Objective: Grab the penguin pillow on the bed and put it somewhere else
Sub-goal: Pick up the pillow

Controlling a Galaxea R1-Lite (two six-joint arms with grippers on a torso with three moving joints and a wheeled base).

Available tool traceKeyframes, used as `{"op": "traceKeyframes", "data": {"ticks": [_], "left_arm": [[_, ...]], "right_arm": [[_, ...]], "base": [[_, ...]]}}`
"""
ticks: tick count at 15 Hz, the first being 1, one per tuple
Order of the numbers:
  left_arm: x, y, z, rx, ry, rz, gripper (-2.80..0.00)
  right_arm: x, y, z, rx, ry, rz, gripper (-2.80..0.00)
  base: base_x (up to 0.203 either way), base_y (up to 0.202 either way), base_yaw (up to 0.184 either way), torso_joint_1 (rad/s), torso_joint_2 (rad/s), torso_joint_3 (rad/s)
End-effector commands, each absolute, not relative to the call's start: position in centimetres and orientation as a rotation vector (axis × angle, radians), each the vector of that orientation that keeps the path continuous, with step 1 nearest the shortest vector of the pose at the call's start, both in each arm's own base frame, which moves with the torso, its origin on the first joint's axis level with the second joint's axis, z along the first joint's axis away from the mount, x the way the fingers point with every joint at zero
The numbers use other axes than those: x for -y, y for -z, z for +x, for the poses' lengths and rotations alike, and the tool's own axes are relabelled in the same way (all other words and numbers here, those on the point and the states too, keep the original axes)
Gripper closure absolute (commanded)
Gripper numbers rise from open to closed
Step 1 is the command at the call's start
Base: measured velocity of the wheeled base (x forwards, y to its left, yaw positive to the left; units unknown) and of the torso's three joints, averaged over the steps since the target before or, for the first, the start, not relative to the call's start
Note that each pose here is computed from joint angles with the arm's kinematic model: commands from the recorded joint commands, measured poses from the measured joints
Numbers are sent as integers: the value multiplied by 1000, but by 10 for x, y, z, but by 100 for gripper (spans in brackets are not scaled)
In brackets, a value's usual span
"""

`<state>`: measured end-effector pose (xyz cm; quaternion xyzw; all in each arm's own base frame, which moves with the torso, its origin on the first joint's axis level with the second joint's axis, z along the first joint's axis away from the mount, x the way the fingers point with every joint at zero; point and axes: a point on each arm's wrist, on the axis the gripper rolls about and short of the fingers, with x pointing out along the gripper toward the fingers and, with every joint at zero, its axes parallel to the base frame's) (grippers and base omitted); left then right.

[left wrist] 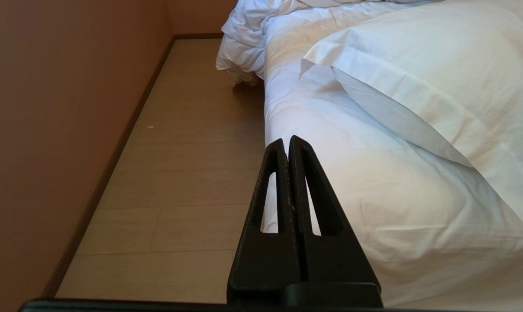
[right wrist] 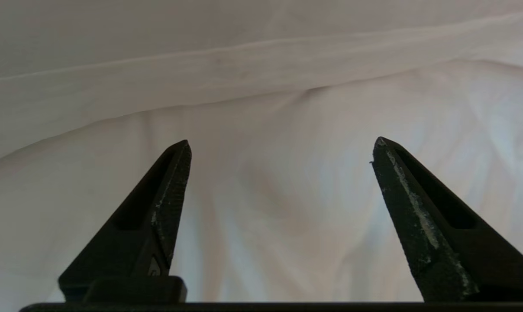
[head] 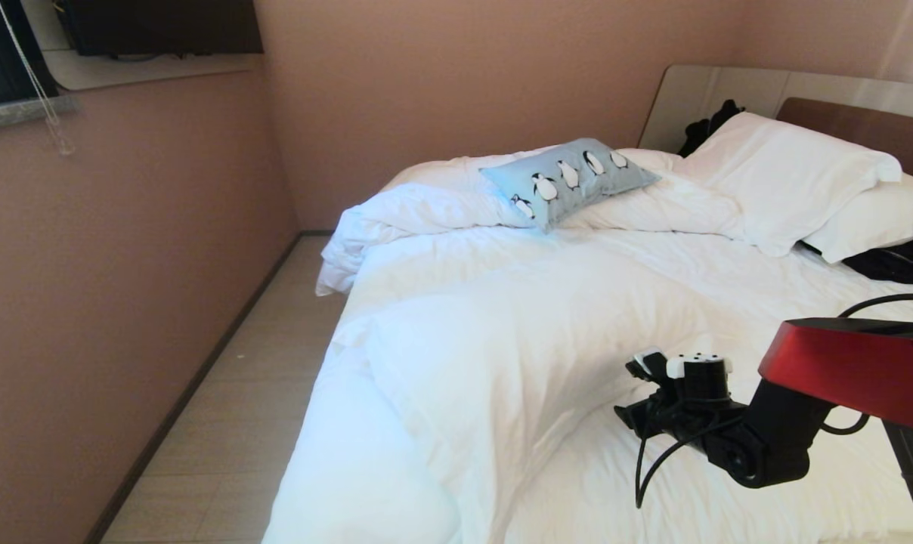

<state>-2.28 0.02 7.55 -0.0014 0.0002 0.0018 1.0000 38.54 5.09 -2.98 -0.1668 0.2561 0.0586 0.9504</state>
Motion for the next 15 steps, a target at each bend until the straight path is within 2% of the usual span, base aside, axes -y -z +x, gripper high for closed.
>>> {"op": "traceKeyframes", "data": {"ticks": [1, 7, 15], "left_arm": [[0, -75, -23, 0, -5, -3, 0], [0, -75, -23, -1, -5, -3, 0], [0, -75, -23, -2, -5, -3, 0]], "right_arm": [[-51, 31, 389, -455, -62, -438, -280], [-51, 54, 394, -342, 0, -640, -280], [-75, 69, 411, -244, 86, -661, -280]], "base": [[0, 0, 0, 0, 0, 0], [0, 0, 0, 0, 0, 0], [0, 0, 0, 0, 0, 0]]}}
